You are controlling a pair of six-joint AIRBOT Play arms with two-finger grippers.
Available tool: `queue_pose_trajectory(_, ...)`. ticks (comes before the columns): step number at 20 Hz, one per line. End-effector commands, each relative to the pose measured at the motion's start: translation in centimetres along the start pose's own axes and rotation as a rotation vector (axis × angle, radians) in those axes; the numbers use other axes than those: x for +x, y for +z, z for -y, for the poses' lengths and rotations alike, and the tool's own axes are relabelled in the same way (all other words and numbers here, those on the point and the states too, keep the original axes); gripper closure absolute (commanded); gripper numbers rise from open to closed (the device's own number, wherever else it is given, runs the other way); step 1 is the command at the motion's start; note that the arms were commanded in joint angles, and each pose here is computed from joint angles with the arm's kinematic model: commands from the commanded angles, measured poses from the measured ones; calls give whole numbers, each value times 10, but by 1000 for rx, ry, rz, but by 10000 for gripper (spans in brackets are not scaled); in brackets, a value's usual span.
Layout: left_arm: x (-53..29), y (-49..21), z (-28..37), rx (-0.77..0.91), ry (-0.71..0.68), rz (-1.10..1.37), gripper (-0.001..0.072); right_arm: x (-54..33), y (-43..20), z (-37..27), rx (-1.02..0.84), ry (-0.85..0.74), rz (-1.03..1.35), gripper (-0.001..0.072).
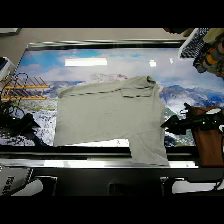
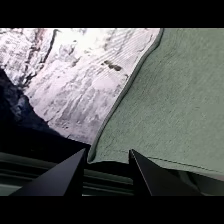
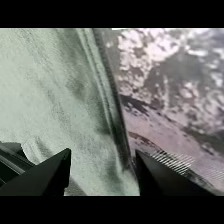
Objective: Fold the clothes and pants, and hang the long-sleeved shirts on hangers.
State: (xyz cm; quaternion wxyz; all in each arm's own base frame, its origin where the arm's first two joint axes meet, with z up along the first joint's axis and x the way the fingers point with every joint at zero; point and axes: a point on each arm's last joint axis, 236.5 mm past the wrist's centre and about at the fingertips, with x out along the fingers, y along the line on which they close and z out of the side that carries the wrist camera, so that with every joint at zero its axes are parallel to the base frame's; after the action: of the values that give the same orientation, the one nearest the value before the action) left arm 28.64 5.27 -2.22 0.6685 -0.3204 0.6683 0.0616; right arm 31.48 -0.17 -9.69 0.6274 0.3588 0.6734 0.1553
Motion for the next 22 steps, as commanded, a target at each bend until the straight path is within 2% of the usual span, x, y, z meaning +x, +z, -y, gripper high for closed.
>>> queue_pose_trajectory(1,1,-1,-1,-24,0,-1,385,14,-5,12,-33,-59,-8,241)
queue_pose_trajectory(3,1,-1,-1,-24,0,-1,385,14,-8,13,-23,-56,-18,246)
queue_pose_trajectory(4,1,-1,-1,-24,0,0,385,17,-13,13,-17,-50,-34,314)
queue_pose_trajectory(6,0,-1,-3,-20,1,5,384,23,-21,16,0,-45,-50,357)
queue_pose_trajectory(9,0,-9,-21,-24,-3,50,384,25,-20,19,-5,-52,-39,532)
queue_pose_trajectory(10,3,-17,-31,-30,-4,60,384,25,-19,19,-5,-54,-34,643)
queue_pose_trajectory(11,8,-29,-42,-47,-6,62,384,25,-18,18,-3,-48,-30,669)
queue_pose_trajectory(13,22,-55,-56,-74,-38,36,384,25,-19,14,-2,-35,-29,669)
queue_pose_trajectory(17,53,-80,-43,-106,-183,6,384,21,-20,10,-10,-33,-27,670)
queue_pose_trajectory(22,73,-85,-44,-123,-201,17,384,20,-25,1,-3,1,-46,669)
